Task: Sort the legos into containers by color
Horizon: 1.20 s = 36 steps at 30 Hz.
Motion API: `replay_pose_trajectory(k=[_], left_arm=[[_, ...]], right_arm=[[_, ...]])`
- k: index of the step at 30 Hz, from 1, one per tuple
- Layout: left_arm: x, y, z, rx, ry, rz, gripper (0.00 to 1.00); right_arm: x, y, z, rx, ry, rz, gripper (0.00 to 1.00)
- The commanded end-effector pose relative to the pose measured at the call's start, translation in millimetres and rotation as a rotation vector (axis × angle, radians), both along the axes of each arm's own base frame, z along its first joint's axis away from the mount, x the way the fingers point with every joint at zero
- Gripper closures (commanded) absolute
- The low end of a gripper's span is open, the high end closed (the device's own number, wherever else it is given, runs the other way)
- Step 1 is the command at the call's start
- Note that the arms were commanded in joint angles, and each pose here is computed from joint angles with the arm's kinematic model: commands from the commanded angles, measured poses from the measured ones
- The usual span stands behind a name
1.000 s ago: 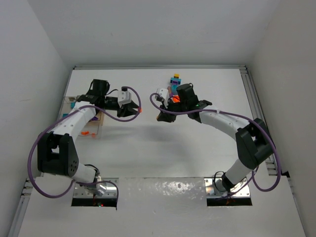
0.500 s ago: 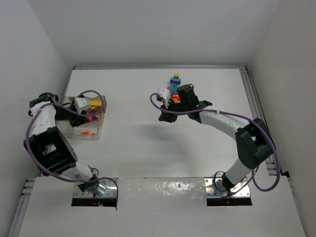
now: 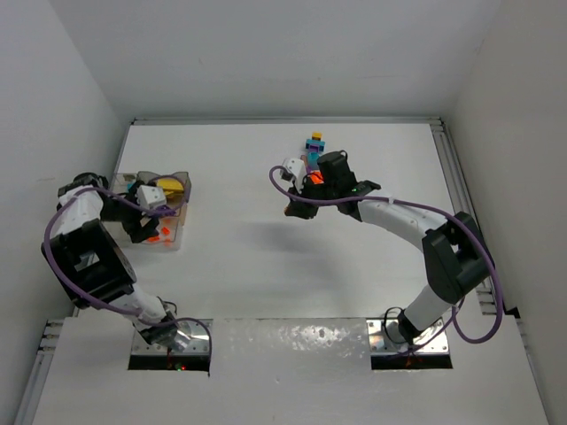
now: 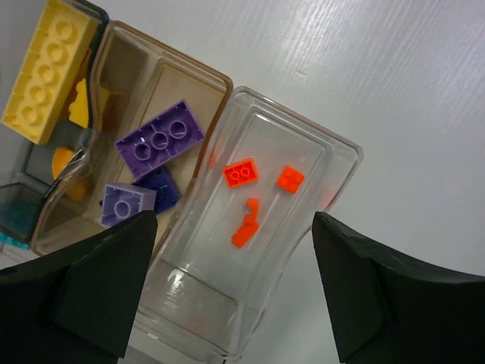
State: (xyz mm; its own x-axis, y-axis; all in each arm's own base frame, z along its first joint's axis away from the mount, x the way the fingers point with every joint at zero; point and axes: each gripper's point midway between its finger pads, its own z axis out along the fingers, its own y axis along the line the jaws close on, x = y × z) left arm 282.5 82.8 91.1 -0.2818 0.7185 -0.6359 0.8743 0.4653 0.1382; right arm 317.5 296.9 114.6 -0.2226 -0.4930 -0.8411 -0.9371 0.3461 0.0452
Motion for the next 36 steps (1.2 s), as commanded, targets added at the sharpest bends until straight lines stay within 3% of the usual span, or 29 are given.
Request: replay_pose_trajectory(k=[1, 6, 9, 13, 15, 17, 21, 25, 29, 34, 36], left_arm=[[20, -3, 27, -0.014, -0.129, -0.067, 0.18], [35, -31, 68, -0.021, -0.334, -0.227, 0.24], [49, -80, 90, 0.024, -0.476, -0.389, 0.43], [63, -145, 108, -0.014, -0.631, -0.528, 0.44], [64, -173, 105, -0.08, -0.596, -0.545, 0.42], [67, -188, 102, -0.133, -0.569, -0.542, 0.41], [66, -196, 97, -0.182, -0.532, -0.52, 0.41], [64, -197, 95, -0.2, -0.517, -0.485, 0.41], [60, -195, 95, -0.189, -0.522, -0.475, 0.41], [62, -195, 97, -0.198, -0.524, -0.451, 0.4], [66, -195, 100, -0.194, -0.541, -0.445, 0.39]], right_arm=[[7, 7, 21, 0.052, -0.037, -0.008, 1.0], [5, 16, 31, 0.08, 0.01, 0.024, 1.0], [-10, 27, 37, 0.111, 0.097, 0.113, 1.0], [-6, 30, 38, 0.116, 0.118, 0.1, 1.0], [3, 22, 24, 0.053, 0.131, 0.021, 1.0], [21, 3, -6, -0.099, 0.109, -0.072, 1.0], [15, -35, -67, -0.403, 0.146, -0.146, 1.0], [4, -49, -105, -0.452, 0.186, -0.219, 1.0], [20, -58, -116, -0.507, 0.14, -0.342, 1.0], [21, -63, -132, -0.569, 0.158, -0.379, 1.0], [17, -60, -135, -0.561, 0.176, -0.369, 0.84]])
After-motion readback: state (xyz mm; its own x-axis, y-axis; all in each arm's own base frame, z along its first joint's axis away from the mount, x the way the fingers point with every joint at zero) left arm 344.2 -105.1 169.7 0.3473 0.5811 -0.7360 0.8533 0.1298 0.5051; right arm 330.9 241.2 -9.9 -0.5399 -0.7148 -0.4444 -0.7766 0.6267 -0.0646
